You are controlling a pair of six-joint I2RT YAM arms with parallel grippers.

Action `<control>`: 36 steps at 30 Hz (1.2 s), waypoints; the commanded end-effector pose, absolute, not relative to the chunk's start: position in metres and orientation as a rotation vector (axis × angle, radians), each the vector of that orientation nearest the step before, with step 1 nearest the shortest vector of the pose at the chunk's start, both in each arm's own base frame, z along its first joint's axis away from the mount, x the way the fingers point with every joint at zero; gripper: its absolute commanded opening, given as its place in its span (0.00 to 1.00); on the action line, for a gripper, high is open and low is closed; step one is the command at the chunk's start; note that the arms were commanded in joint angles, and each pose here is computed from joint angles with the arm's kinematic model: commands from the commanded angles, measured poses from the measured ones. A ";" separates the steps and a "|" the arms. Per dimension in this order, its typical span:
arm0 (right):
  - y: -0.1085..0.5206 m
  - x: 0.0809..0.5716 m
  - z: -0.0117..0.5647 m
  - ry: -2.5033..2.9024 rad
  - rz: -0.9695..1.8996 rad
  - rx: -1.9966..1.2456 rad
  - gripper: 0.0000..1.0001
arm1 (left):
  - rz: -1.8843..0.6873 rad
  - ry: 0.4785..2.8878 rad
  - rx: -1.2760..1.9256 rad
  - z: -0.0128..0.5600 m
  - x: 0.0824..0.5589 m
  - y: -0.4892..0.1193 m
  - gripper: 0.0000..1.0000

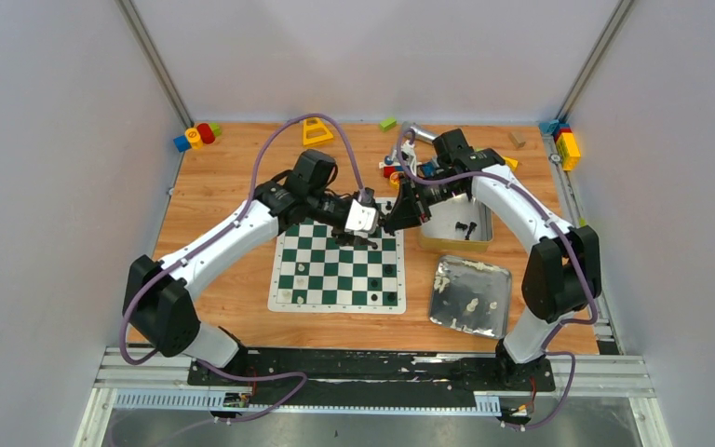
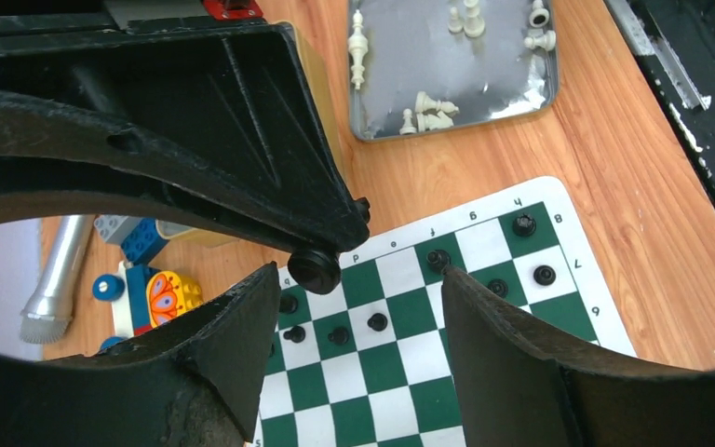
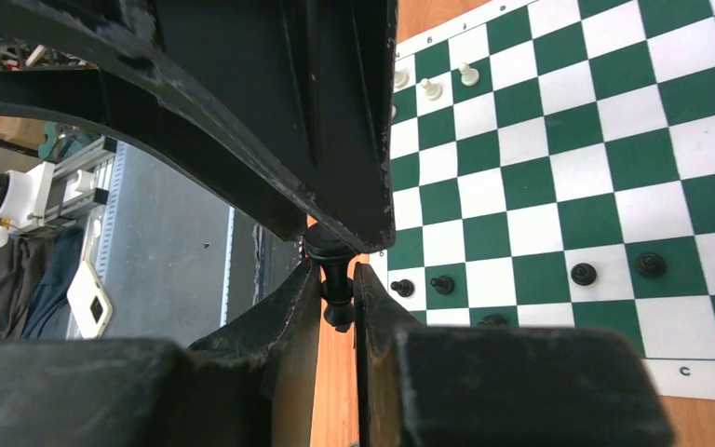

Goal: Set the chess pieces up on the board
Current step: Place the chess piece on the chessboard.

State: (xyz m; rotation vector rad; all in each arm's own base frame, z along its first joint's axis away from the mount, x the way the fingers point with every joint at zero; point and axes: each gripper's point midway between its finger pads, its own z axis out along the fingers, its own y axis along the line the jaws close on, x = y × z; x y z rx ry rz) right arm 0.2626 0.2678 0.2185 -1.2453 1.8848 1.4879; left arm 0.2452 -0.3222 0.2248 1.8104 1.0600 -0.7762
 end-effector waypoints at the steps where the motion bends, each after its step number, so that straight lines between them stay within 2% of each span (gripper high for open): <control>1: 0.273 0.253 0.221 1.831 1.577 -1.263 0.09 | -0.747 0.934 1.860 0.239 0.242 -0.329 0.71; 36: 0.275 0.252 0.213 1.875 1.592 -1.262 0.10 | -0.727 0.952 1.883 0.231 0.245 -0.339 0.40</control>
